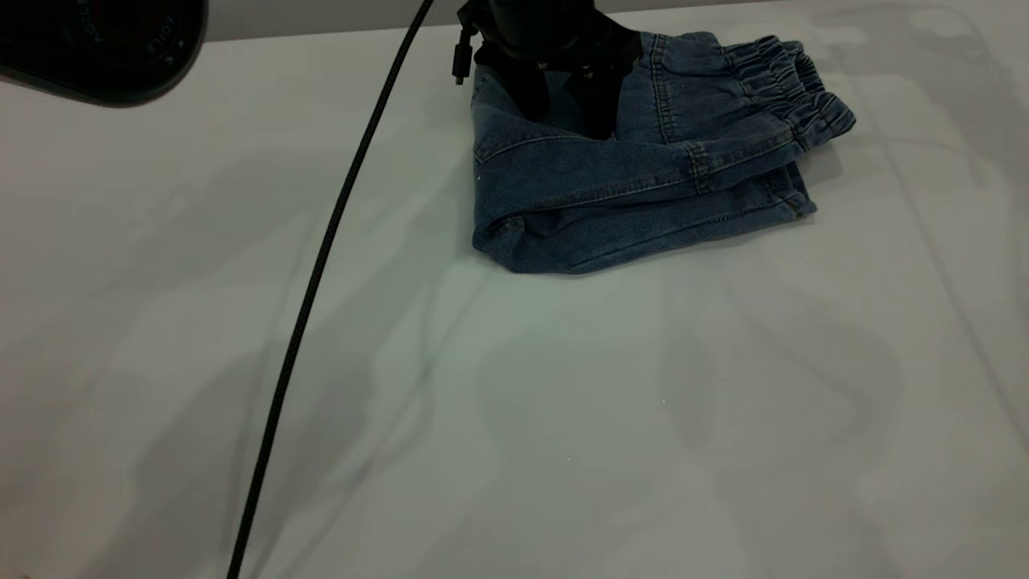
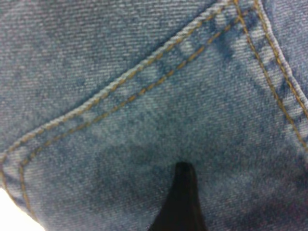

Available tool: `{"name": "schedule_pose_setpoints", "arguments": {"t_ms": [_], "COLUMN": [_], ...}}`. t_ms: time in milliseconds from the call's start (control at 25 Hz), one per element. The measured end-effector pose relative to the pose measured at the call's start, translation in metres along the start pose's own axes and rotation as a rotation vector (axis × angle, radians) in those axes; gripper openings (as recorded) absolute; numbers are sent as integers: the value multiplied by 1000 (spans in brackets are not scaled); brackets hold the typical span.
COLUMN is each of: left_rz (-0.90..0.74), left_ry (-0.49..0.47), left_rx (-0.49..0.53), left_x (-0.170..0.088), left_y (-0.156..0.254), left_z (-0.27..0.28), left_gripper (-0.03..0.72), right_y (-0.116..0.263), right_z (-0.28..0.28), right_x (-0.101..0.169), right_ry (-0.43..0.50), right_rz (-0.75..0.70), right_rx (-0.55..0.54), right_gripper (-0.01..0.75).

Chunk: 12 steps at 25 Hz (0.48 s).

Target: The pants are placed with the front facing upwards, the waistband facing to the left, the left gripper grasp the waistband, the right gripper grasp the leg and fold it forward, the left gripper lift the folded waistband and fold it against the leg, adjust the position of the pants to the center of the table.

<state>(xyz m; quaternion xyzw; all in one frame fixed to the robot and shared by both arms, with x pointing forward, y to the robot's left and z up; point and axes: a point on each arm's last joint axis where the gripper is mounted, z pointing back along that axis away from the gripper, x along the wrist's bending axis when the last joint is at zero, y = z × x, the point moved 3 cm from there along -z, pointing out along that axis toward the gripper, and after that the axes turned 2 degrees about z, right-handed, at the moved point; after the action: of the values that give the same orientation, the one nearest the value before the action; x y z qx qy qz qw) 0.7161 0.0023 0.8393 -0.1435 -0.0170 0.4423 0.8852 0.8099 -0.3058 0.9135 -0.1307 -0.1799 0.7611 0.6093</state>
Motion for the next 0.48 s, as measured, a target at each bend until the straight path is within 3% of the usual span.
{"name": "schedule_pose_setpoints", "arguments": {"t_ms": [320,480], "left_rz": [-67,-69], "left_ry": [7,2], "left_rx": [-69,-93], "left_x": [-35,-38], "left_y": [-14,-17], "left_z": [13,9], "left_gripper": [580,580], "right_y": [0,0], "right_z": [0,0], "right_x": [0,0], "right_ry": [0,0], "right_rz": [0,0], "right_rx": [0,0], "right_gripper": [440,440]}}
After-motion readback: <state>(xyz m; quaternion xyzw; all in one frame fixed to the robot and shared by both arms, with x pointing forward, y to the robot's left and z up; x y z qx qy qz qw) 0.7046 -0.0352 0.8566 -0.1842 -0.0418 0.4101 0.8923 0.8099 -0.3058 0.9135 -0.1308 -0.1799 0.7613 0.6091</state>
